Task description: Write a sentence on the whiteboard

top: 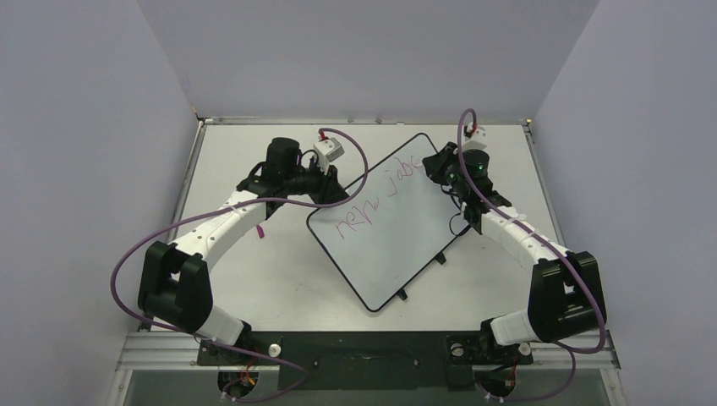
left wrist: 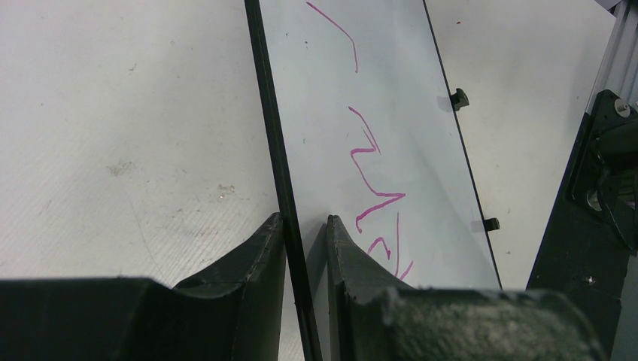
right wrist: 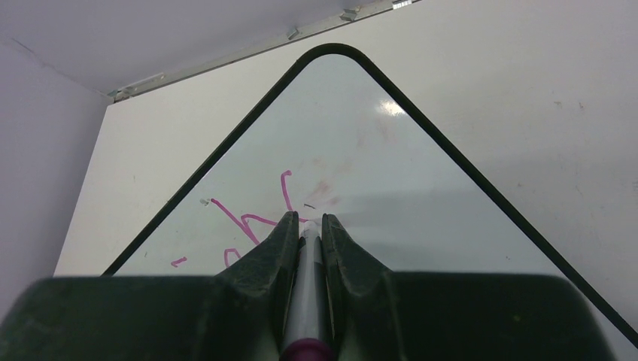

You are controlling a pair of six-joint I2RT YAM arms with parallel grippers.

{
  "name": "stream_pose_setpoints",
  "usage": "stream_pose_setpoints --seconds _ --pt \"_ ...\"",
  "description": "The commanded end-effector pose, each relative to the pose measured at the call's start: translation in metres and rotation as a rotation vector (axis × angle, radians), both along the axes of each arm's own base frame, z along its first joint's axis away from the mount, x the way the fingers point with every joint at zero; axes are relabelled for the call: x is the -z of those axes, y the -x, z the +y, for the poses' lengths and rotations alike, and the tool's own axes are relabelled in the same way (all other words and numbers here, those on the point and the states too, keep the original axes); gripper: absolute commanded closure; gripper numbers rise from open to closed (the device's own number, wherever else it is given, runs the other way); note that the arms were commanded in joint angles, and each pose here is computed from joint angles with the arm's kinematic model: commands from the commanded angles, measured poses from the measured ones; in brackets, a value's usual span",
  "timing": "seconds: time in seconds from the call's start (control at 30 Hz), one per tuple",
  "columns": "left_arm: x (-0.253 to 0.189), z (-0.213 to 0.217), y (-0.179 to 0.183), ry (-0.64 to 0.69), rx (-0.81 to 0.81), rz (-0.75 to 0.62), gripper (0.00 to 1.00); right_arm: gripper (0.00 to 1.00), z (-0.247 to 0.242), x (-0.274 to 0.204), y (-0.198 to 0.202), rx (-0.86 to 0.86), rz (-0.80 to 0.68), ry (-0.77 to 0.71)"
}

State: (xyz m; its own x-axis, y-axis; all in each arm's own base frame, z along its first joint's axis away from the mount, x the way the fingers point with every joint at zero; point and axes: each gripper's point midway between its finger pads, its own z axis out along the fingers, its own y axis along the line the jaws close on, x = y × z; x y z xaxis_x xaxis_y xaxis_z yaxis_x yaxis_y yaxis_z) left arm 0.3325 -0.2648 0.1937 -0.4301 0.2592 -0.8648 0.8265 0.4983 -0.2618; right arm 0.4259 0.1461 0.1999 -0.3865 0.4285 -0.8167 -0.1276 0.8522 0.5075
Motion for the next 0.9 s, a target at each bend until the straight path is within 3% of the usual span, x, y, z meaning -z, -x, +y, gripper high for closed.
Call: stream_pose_setpoints --seconds 0.0,0.87 --pt "-0.01 -0.004 -0.007 -0.011 0.048 -0.121 1.0 1.0 -0.013 -0.004 0.0 0.045 0.001 0.041" --pt "-0.01 -0.004 -0.006 -0.011 0.045 -0.123 1.0 1.0 -0.019 0.007 0.014 0.06 0.031 0.056"
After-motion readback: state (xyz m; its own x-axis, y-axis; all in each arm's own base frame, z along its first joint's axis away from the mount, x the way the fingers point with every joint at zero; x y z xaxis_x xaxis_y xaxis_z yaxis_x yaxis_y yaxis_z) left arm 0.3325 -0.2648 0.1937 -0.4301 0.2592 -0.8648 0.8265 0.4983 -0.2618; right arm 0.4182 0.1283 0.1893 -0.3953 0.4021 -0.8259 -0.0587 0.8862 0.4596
